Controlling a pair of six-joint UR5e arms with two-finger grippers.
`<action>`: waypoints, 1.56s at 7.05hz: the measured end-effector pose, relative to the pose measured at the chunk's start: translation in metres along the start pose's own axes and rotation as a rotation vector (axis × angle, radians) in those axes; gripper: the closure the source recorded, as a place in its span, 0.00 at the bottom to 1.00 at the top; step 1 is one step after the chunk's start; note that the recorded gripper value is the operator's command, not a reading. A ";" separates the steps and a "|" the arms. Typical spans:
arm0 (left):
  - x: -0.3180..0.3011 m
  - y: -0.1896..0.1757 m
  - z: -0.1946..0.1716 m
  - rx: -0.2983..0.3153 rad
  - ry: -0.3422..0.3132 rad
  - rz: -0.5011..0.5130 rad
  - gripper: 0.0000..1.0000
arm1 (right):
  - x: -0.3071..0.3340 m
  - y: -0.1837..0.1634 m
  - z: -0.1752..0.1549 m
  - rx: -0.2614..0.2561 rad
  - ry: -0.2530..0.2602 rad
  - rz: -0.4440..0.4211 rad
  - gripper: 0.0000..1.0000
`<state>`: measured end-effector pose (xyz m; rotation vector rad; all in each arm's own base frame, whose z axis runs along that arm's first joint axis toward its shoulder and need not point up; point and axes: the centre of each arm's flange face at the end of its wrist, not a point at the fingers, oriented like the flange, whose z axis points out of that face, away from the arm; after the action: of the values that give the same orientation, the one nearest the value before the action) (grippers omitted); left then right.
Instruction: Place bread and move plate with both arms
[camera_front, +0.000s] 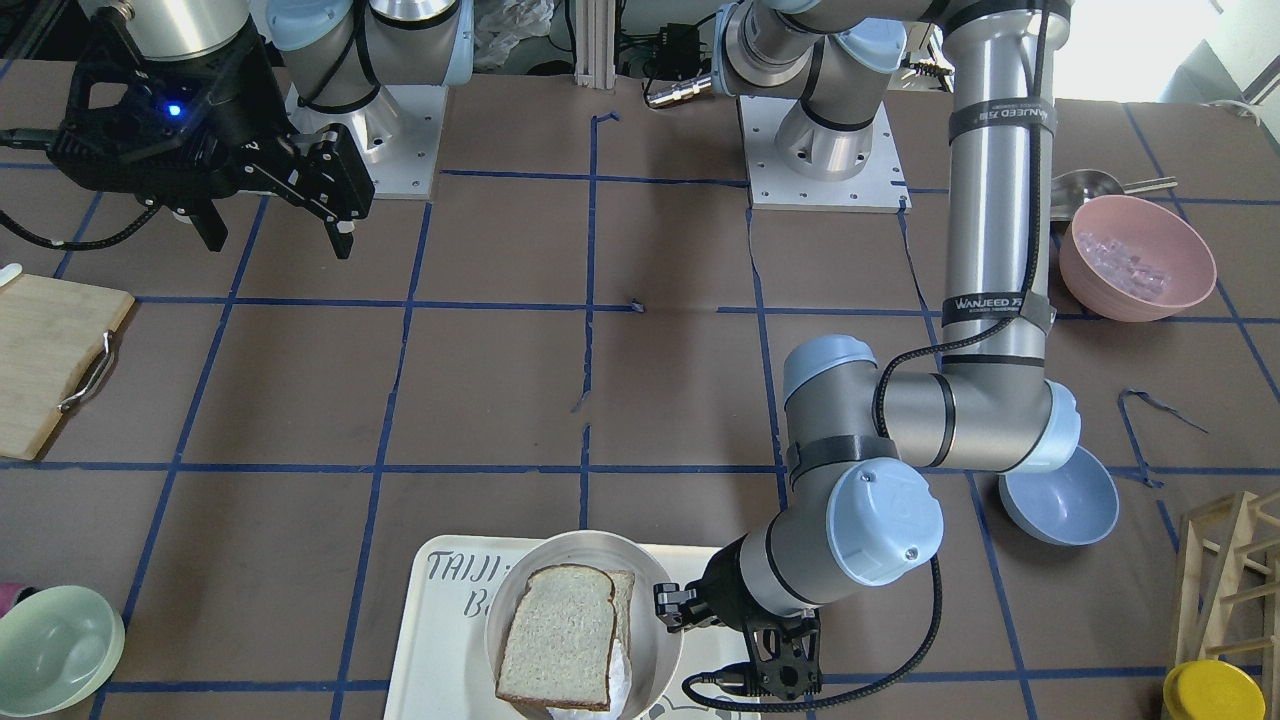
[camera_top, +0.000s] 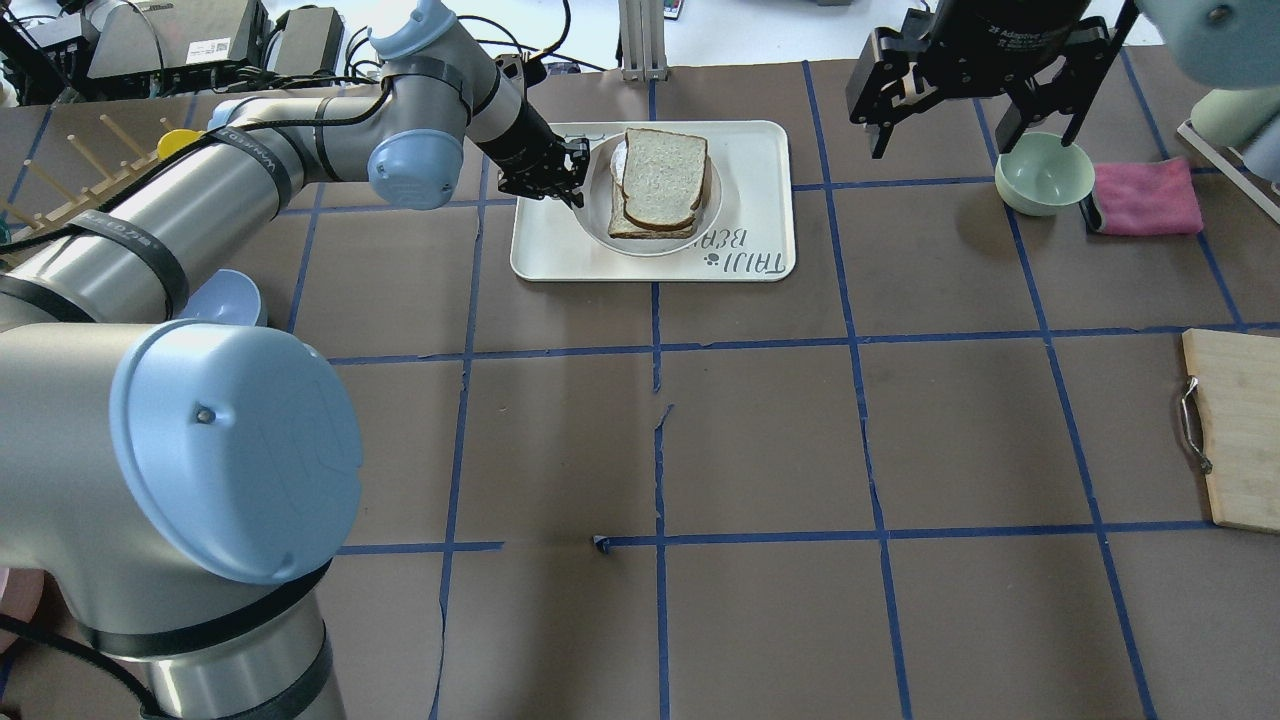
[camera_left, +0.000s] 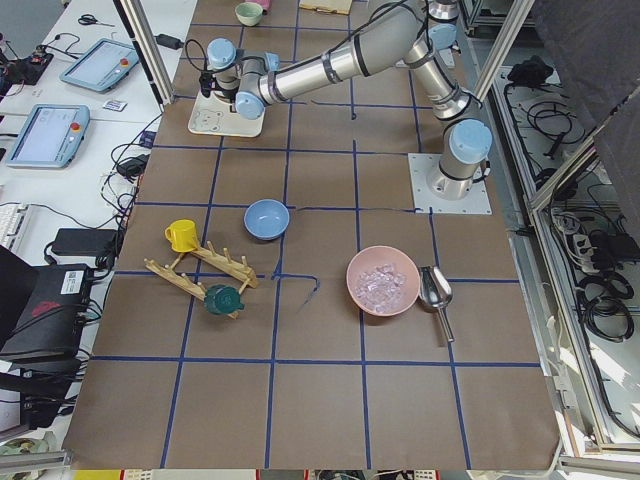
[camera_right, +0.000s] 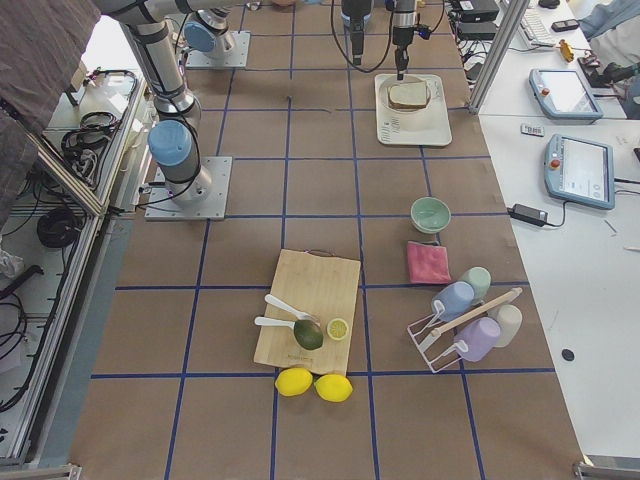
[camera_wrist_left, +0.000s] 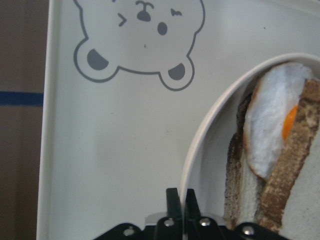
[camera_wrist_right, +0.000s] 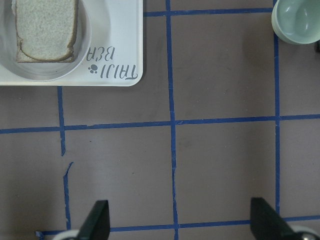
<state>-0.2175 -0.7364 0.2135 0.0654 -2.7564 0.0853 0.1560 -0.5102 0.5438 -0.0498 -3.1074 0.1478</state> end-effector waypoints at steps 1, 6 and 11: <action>-0.002 -0.007 0.009 0.004 0.008 0.000 0.11 | 0.000 0.000 0.001 -0.002 0.001 0.000 0.00; 0.005 -0.008 -0.009 0.011 -0.001 -0.054 0.00 | -0.002 -0.003 0.008 -0.014 -0.012 -0.008 0.00; 0.001 0.046 -0.154 -0.111 -0.258 -0.034 0.00 | -0.004 -0.007 0.015 -0.024 -0.022 -0.036 0.00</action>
<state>-0.1633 -0.6805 0.3542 0.1000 -3.0101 -0.0917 0.1591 -0.5184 0.5298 0.0072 -3.1302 0.1103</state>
